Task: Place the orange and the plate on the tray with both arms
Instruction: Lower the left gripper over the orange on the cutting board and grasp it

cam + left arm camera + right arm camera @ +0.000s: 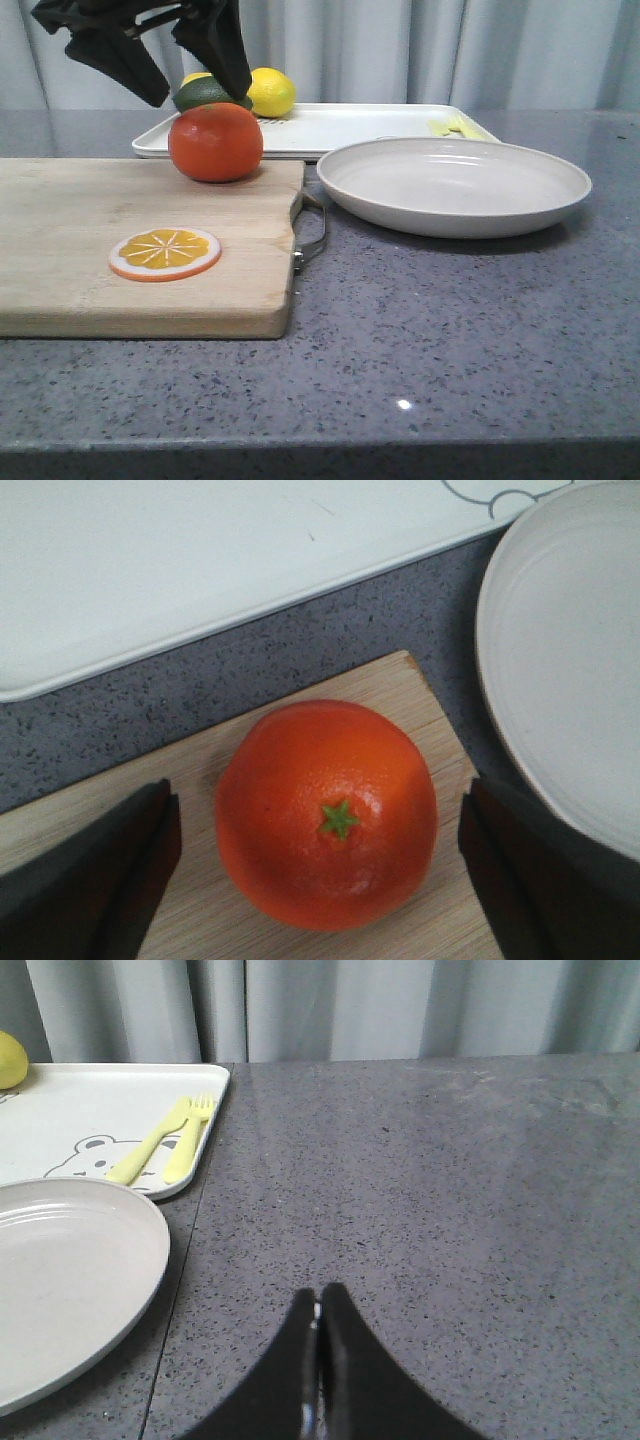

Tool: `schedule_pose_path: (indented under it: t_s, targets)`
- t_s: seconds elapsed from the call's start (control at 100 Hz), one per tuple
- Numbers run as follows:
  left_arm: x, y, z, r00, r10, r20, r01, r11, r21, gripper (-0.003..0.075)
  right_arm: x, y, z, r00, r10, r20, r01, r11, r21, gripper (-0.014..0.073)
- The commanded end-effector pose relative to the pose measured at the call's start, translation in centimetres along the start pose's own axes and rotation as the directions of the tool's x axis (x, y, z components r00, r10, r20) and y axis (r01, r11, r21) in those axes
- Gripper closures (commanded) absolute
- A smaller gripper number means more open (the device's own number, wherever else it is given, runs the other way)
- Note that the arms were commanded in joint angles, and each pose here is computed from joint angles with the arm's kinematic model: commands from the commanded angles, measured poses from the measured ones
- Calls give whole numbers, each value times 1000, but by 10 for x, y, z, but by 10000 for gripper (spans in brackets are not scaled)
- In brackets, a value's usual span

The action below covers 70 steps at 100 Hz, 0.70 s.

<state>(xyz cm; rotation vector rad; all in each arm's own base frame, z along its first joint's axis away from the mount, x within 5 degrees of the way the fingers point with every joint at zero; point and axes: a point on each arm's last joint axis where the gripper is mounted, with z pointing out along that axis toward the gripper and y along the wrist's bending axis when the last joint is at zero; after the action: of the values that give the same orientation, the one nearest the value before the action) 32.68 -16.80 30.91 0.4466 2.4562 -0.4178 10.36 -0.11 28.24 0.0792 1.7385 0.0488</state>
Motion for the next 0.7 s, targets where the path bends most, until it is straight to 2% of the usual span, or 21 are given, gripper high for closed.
schedule_pose_path:
  t_s: [0.0,0.43,0.52,0.69]
  targets:
    - [-14,-8,-17,995,-11,99,8,1000,28,166,-20,2,-1,994,-14,109,15,1000,-9,652]
    - [-15,-7,-4,995,-15,103,12,999,31,176,-20,2,-1,994,-14,109,15,1000,-9,652]
    - [-15,-7,-4,995,-15,103,12,999,31,222,-20,2,-1,994,-14,109,15,1000,-9,652]
    - [-15,-7,-4,995,-15,103,12,999,31,379,-20,2,-1,994,-14,109,15,1000,-9,652]
